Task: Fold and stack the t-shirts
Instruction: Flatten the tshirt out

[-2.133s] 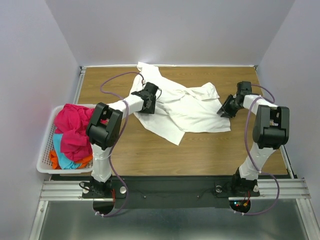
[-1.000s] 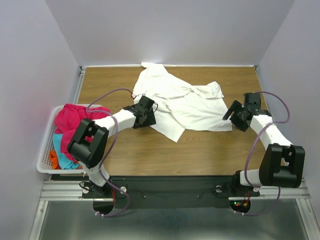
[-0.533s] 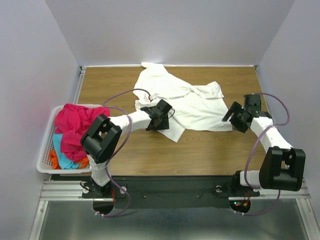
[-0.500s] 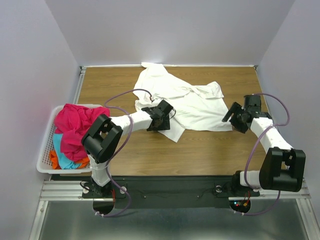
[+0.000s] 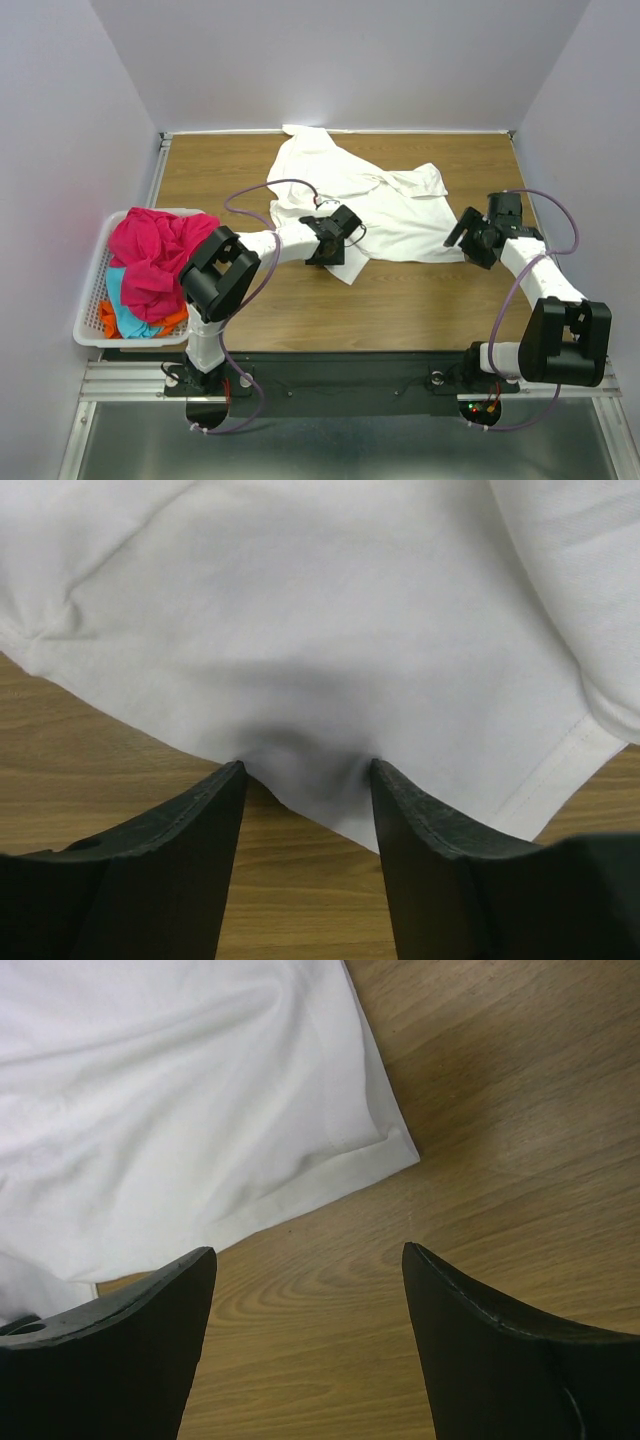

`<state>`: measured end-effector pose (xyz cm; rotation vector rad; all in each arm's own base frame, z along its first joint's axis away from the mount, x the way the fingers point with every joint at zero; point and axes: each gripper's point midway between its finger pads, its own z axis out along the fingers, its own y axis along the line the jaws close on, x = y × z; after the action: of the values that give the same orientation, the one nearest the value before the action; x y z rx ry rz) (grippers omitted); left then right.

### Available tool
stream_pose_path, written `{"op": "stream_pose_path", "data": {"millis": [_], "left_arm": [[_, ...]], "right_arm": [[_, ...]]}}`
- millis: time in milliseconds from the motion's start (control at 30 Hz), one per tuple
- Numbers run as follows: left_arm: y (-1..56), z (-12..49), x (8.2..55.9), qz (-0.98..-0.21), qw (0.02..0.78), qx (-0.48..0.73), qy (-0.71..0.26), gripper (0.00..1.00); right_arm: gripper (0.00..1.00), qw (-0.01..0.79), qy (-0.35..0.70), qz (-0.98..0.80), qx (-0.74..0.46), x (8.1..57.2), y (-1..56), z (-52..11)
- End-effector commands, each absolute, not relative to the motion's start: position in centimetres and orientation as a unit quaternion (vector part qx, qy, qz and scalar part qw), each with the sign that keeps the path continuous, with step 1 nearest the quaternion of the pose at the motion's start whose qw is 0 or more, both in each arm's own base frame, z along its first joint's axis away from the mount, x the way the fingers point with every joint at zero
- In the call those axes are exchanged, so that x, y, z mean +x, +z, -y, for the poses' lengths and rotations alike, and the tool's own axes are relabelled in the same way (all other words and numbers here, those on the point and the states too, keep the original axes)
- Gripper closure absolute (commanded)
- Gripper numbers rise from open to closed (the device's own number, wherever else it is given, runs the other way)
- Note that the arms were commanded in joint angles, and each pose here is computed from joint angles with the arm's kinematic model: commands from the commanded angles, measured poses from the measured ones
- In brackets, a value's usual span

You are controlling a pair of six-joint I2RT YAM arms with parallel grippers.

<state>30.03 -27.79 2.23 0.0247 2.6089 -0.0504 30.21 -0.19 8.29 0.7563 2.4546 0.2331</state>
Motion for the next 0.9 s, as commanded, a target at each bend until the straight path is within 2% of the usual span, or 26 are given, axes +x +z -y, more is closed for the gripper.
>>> {"op": "stream_pose_path", "data": {"millis": [0,133,167,233,367,533,733,867], "left_arm": [[-0.7,26.1,27.8,-0.976,0.214,0.017,0.021,0.51],[-1.7,25.2,26.9,-0.978,0.203,0.029,0.03,0.78],[-1.8,25.0,26.9,-0.978,0.203,0.034,0.032,0.89],[-1.6,24.5,26.8,-0.977,0.205,0.038,0.038,0.99],[0.6,23.0,27.2,-0.97,0.234,0.041,0.054,1.0],[3.7,22.2,27.6,-0.963,0.263,0.039,0.042,1.0],[4.2,21.9,27.0,-0.963,0.265,0.043,0.028,1.0],[4.2,22.0,26.9,-0.962,0.267,0.047,0.021,1.0]], "right_arm": [[0.19,0.297,0.087,-0.91,0.277,30.4,9.0,0.4],[0.19,0.292,0.08,-0.91,0.282,30.3,8.5,0.6],[0.19,0.291,0.079,-0.911,0.282,30.2,8.5,0.6],[0.19,0.289,0.072,-0.911,0.284,30.2,8.2,0.8],[0.21,0.278,0.045,-0.914,0.291,29.8,7.1,1.7],[0.31,0.273,0.019,-0.914,0.3,29.7,6.5,2.6],[0.4,0.255,0.014,-0.919,0.301,29.9,5.4,2.7],[0.41,0.249,0.012,-0.919,0.304,29.8,4.6,2.7]]}}
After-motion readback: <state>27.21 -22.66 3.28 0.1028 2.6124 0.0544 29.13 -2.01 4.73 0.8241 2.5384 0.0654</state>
